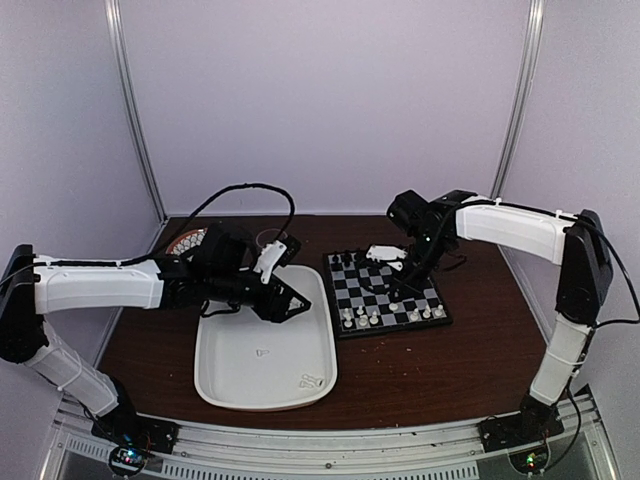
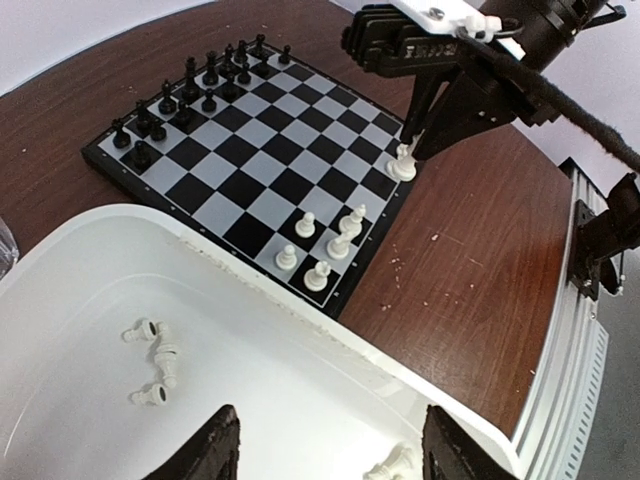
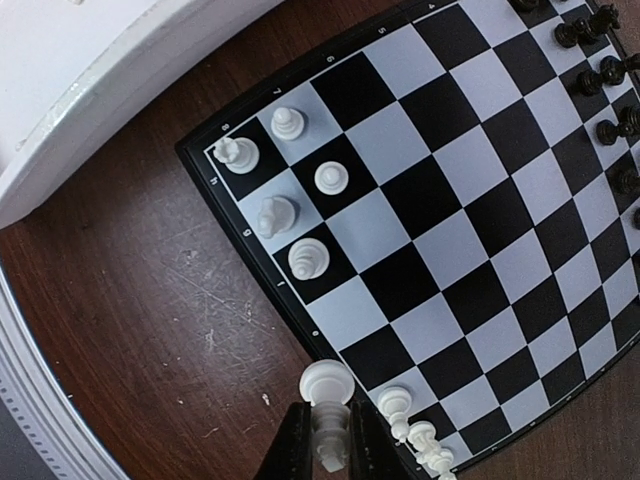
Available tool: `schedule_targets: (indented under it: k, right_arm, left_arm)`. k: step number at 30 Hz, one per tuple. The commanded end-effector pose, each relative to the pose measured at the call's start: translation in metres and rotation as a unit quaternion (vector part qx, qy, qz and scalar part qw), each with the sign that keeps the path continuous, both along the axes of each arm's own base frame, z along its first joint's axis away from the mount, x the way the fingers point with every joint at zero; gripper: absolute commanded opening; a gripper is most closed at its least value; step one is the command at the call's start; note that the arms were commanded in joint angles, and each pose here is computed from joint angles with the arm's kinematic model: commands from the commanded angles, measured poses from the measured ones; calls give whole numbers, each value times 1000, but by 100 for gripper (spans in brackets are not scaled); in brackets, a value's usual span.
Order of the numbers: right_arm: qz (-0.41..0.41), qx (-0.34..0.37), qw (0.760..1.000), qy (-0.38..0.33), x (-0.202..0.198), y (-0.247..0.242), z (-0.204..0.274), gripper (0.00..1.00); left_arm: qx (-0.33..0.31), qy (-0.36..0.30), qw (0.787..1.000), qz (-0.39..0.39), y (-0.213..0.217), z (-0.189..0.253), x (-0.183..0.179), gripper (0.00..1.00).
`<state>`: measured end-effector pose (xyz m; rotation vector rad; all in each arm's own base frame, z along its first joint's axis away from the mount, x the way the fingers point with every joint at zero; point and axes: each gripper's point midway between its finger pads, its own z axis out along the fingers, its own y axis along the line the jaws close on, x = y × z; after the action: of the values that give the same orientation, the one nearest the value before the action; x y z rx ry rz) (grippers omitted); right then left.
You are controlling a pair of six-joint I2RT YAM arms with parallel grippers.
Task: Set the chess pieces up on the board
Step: Place the queen at d1.
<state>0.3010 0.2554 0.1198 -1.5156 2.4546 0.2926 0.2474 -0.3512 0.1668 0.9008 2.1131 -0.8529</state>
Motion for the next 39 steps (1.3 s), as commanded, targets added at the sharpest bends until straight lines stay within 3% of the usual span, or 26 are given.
schedule_targets:
  k: [1,39]
  right_arm:
    - [-2,-30,999,-30,15,-6,-14,0]
    - [2,-26,1000,-1,8,6,-55,3]
  left_arm:
    - [4,-35,999,35,13,15,14,63]
    - [16,-29,997,75,25,8,27,64]
